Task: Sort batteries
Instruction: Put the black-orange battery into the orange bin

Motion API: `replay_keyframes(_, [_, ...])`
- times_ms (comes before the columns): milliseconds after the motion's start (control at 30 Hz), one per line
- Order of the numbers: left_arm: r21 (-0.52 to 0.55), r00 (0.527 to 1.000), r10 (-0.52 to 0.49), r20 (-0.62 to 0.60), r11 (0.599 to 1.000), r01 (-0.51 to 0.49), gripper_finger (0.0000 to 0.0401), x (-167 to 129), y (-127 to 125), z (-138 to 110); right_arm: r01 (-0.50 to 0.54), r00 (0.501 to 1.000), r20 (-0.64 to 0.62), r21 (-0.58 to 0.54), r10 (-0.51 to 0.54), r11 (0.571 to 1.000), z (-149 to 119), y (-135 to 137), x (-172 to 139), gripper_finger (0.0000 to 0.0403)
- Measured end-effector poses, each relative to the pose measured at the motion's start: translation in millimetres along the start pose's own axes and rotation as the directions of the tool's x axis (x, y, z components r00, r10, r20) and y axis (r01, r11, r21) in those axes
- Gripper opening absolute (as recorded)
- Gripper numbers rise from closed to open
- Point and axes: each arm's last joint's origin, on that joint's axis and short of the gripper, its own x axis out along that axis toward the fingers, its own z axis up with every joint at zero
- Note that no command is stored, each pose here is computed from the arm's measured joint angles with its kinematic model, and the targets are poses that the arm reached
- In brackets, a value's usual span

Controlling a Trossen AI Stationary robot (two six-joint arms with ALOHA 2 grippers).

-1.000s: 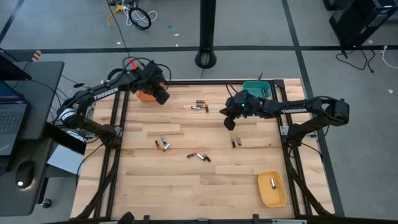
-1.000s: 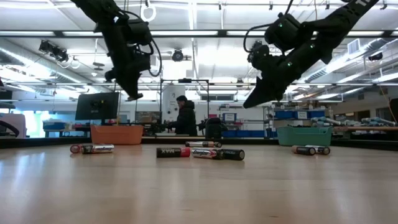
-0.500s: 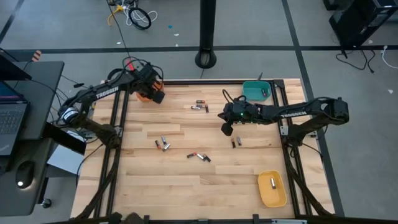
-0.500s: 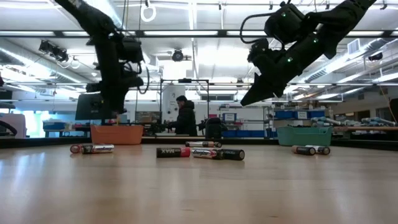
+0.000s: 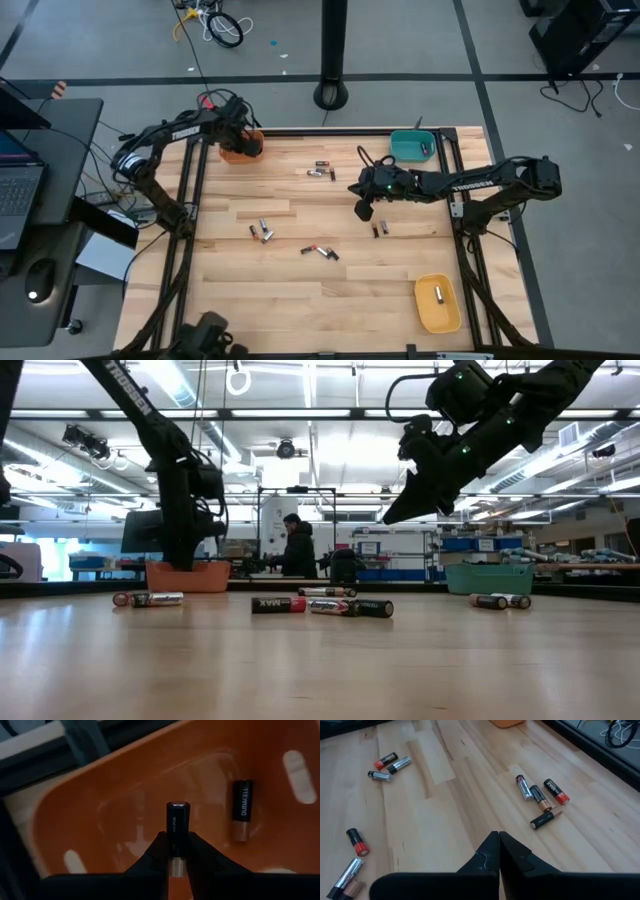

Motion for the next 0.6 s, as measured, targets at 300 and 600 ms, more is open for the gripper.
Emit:
replay_keyframes(300, [0.024,1.0,-0.006,0.031,1.0,0.005,0.0044,3.1,-1.7,3.9,-0.001,1.0,-0.001,0.0,0.001,1.0,-0.1,0.5,-0.1,0.0009])
replay_keyframes(600, [0.017,1.0,0.006,0.029,1.0,-0.006,0.0065,9.3,-0.5,-1.7,-0.001,1.0,-0.002,0.0,0.001,1.0,-0.2,0.4,-0.1,0.0009])
